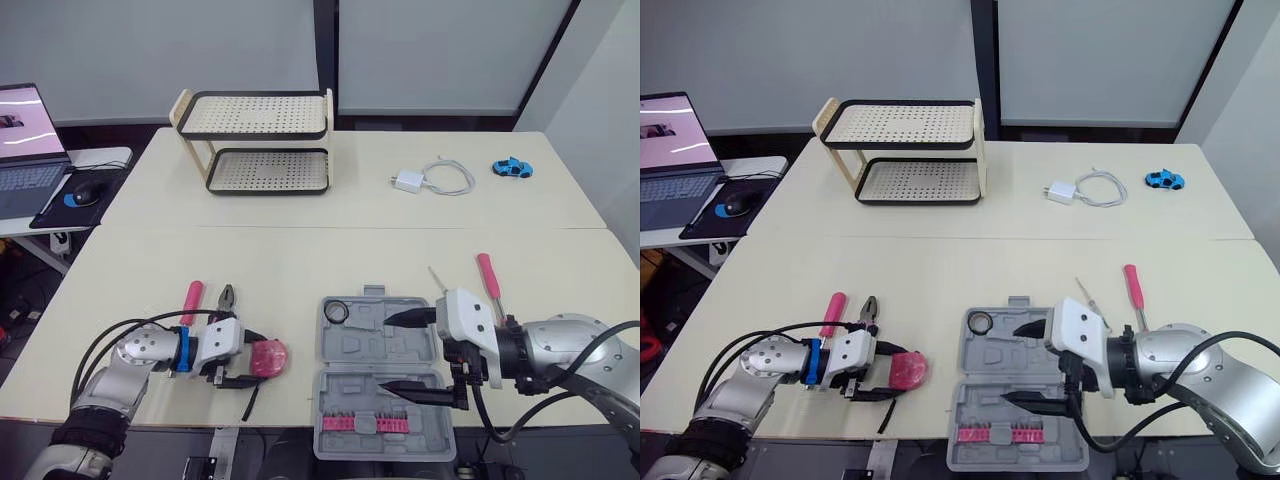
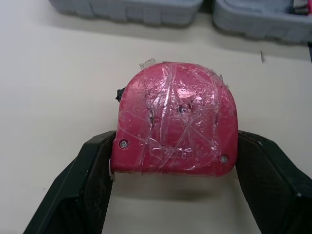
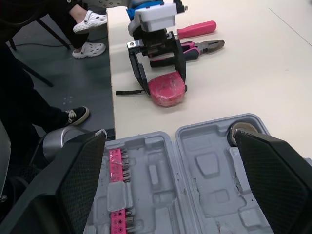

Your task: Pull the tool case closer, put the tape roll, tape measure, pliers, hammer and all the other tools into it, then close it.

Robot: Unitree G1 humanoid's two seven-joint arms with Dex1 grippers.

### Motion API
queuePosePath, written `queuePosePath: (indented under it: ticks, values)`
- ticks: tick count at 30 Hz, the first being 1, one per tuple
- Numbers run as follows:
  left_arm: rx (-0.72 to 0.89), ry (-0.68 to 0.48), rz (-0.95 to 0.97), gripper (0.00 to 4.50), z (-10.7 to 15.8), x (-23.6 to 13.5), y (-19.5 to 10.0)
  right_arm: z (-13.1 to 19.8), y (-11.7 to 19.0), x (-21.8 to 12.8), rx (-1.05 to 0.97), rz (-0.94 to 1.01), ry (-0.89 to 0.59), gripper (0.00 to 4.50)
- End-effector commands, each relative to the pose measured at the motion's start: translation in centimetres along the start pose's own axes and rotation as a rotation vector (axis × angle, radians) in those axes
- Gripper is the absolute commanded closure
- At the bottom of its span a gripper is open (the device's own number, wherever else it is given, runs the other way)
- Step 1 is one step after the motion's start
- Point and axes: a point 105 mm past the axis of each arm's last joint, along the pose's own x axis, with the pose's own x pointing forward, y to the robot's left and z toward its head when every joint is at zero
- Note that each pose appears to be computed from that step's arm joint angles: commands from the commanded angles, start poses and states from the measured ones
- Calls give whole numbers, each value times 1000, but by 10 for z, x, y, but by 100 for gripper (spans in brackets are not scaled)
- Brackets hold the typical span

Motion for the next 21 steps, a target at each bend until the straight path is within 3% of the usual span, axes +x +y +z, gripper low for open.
queuePosePath:
  ticks: [1, 6, 11, 21]
  values:
    - [93, -40, 41, 126, 38, -20, 13, 3, 2, -9, 10, -30, -6, 0]
    - [177, -41, 13, 126, 72, -11, 11, -8, 2, -24, 185, -87, 13, 0]
    - [208, -91, -31, 126, 106, 25, 2, -8, 2, -20, 451, -111, -91, 0]
    - [206, -128, -50, 126, 138, 69, -8, -22, -7, 1, 879, -176, -170, 0]
